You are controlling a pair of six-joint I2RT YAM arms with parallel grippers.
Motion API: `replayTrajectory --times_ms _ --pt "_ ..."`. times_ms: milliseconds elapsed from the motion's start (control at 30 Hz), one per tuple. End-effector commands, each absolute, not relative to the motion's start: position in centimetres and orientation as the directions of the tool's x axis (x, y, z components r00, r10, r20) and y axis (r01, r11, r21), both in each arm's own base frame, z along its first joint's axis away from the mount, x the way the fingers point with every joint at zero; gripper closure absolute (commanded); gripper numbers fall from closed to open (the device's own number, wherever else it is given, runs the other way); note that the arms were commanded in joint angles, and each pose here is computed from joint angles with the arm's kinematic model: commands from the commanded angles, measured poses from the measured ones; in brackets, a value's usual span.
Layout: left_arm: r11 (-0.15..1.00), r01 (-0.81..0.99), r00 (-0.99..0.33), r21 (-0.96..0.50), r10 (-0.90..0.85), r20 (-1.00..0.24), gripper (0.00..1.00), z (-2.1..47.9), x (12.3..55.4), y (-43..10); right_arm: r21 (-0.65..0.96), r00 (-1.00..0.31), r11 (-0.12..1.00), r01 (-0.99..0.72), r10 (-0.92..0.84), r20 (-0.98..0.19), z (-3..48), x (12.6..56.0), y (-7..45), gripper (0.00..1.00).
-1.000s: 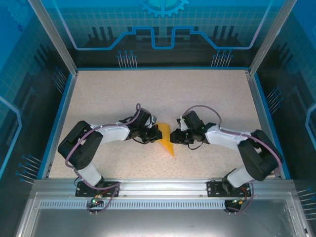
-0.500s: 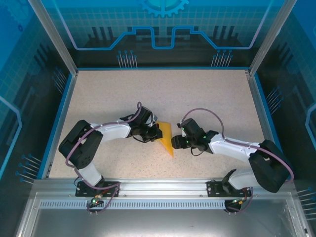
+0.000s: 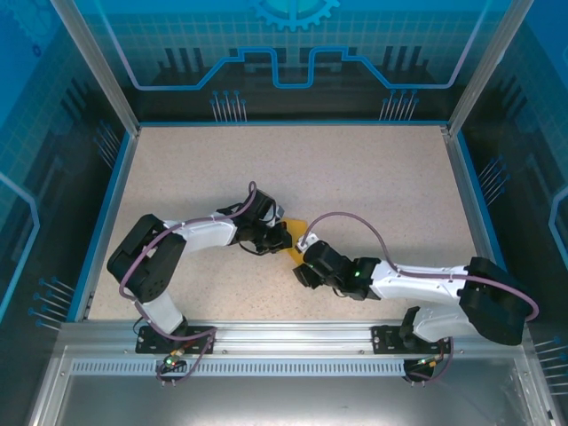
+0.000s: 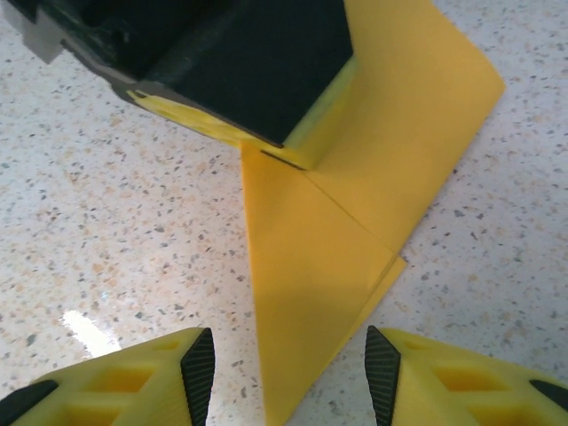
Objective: Fold a paper plane with a square sheet of paper (pick it up from the middle)
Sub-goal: Fold the wing for the fifth time at the center of the table.
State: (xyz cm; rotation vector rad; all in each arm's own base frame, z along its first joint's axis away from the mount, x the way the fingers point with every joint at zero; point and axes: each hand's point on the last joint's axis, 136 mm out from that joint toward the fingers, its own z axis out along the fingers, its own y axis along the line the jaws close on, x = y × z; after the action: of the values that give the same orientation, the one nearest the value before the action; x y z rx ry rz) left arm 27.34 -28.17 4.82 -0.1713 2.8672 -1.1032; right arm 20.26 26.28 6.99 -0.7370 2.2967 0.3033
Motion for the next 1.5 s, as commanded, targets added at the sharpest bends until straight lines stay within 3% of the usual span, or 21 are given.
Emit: replayTrajectory --times_ms 0,333,867,1467 --pt "0.755 -0.068 -0.994 -0.653 -0.106 -0.019 0.99 4.7 27.2 -28.3 -0.041 -0.563 0.820 -0.571 -0.427 -0.708 6.7 20.6 25.7 0.48" --pt "0.756 -0.072 -0.994 -0.651 -0.105 -0.012 0.98 4.5 27.2 -28.3 -0.059 -0.533 0.771 -0.634 -0.491 -0.689 5.7 19.8 26.8 0.47" --pt "0.757 -0.072 -0.995 -0.650 -0.099 -0.005 0.98 4.5 27.2 -28.4 -0.269 -0.463 0.724 -0.635 -0.635 -0.619 3.5 20.9 28.9 0.50" --pt "0.754 -0.074 -0.995 -0.653 -0.097 0.002 0.97 4.5 27.0 -28.4 -0.303 -0.478 0.752 -0.585 -0.622 -0.621 2.6 21.6 28.4 0.74"
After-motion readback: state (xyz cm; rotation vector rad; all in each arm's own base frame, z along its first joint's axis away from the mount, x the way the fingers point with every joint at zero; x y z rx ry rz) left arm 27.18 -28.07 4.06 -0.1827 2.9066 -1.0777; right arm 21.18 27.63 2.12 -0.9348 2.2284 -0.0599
